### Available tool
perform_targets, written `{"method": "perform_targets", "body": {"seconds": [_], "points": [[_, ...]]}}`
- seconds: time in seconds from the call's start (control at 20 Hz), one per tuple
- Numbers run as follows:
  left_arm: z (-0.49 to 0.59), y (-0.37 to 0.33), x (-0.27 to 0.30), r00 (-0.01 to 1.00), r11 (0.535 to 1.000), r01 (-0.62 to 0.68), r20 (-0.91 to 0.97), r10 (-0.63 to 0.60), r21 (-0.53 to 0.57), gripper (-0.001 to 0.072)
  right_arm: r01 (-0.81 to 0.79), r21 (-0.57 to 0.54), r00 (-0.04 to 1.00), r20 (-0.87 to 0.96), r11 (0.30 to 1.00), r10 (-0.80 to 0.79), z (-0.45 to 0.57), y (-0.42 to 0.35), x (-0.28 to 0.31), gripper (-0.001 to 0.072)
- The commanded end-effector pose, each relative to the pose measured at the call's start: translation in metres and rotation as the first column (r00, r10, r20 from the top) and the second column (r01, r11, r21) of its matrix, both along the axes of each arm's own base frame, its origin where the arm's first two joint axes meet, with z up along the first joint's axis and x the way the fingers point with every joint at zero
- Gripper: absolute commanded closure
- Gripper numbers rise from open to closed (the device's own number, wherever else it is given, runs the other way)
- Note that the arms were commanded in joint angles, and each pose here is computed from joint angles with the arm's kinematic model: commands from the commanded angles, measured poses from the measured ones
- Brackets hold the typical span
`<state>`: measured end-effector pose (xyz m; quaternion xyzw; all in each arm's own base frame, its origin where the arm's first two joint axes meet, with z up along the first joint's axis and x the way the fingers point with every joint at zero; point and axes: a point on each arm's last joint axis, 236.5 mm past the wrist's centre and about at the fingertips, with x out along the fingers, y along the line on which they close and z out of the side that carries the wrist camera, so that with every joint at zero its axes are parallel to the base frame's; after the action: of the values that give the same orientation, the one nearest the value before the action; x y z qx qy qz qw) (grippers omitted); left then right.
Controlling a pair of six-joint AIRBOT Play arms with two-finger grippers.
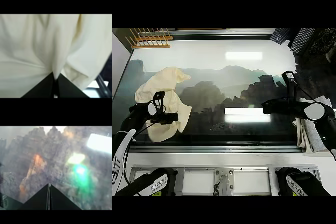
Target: Fold the clothes and pants, and hang the long-sleeved shirts on hangers.
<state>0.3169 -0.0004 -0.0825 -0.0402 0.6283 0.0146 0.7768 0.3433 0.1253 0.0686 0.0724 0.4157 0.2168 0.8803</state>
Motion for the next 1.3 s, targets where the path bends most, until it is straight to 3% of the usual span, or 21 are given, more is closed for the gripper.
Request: {"method": "perform_targets", "body": {"seconds": [0.0,0.1,0.25,0.35,0.45,0.5,0.55,0.6,0.8,0.9,1.0,1.1,1.25], "points": [[0.08,-0.098,0.029,0.973,0.972,0.125,0.218,-0.08,-0.201,0.0702,0.004,0.009,1.0,0.005,1.0,-0.004,0.001,0.001,0.001,0.0698],[0.148,-0.178,0.037,0.898,0.911,0.299,0.405,-0.17,-0.283,0.0702,0.006,0.029,1.0,0.002,1.0,-0.006,0.003,0.004,0.001,0.0698],[0.223,-0.279,0.033,0.748,0.804,0.523,0.605,-0.273,-0.284,0.0702,0.034,0.107,0.999,-0.013,0.994,-0.033,0.012,0.013,0.001,0.0698],[0.243,-0.329,0.026,0.697,0.742,0.607,0.638,-0.327,-0.283,0.0702,-0.032,-0.029,0.996,0.08,0.999,0.034,0.018,-0.004,0.006,0.0699],[0.246,-0.367,0.027,0.673,0.704,0.652,0.643,-0.365,-0.282,0.0702,0.031,-0.14,0.992,0.126,0.99,-0.013,0.028,-0.04,0.015,0.0699],[0.244,-0.38,0.03,0.669,0.695,0.662,0.641,-0.377,-0.282,0.0665,0.082,-0.179,0.988,0.146,0.98,-0.056,0.034,-0.06,0.018,0.0699],[0.24,-0.388,0.037,0.669,0.693,0.665,0.636,-0.386,-0.279,0.0309,0.139,-0.209,0.981,0.163,0.968,-0.106,0.04,-0.081,0.019,0.0699],[0.236,-0.389,0.046,0.678,0.701,0.657,0.624,-0.389,-0.276,0.0024,0.188,-0.219,0.972,0.179,0.957,-0.15,0.044,-0.097,0.019,0.0699],[0.204,-0.306,0.117,0.781,0.829,0.514,0.519,-0.348,-0.218,0.0016,0.277,-0.203,0.957,0.148,0.939,-0.25,0.042,-0.127,0.012,0.0696],[0.176,-0.227,0.149,0.873,0.911,0.356,0.421,-0.245,-0.209,0.0023,0.262,-0.207,0.964,0.107,0.942,-0.245,0.034,-0.125,0.008,0.069],[0.145,-0.145,0.164,0.949,0.96,0.166,0.301,-0.094,-0.225,0.0023,0.243,-0.187,0.97,0.056,0.952,-0.237,0.023,-0.118,0.006,0.0689],[0.109,-0.071,0.164,0.977,0.972,-0.023,0.202,0.072,-0.235,0.0023,0.231,-0.167,0.973,0.011,0.958,-0.232,0.012,-0.113,0.006,0.0689],[0.049,0.008,0.138,0.951,0.926,-0.274,0.071,0.301,-0.261,0.0023,0.224,-0.109,0.971,-0.056,0.969,-0.231,-0.004,-0.102,0.011,0.0688]]}}
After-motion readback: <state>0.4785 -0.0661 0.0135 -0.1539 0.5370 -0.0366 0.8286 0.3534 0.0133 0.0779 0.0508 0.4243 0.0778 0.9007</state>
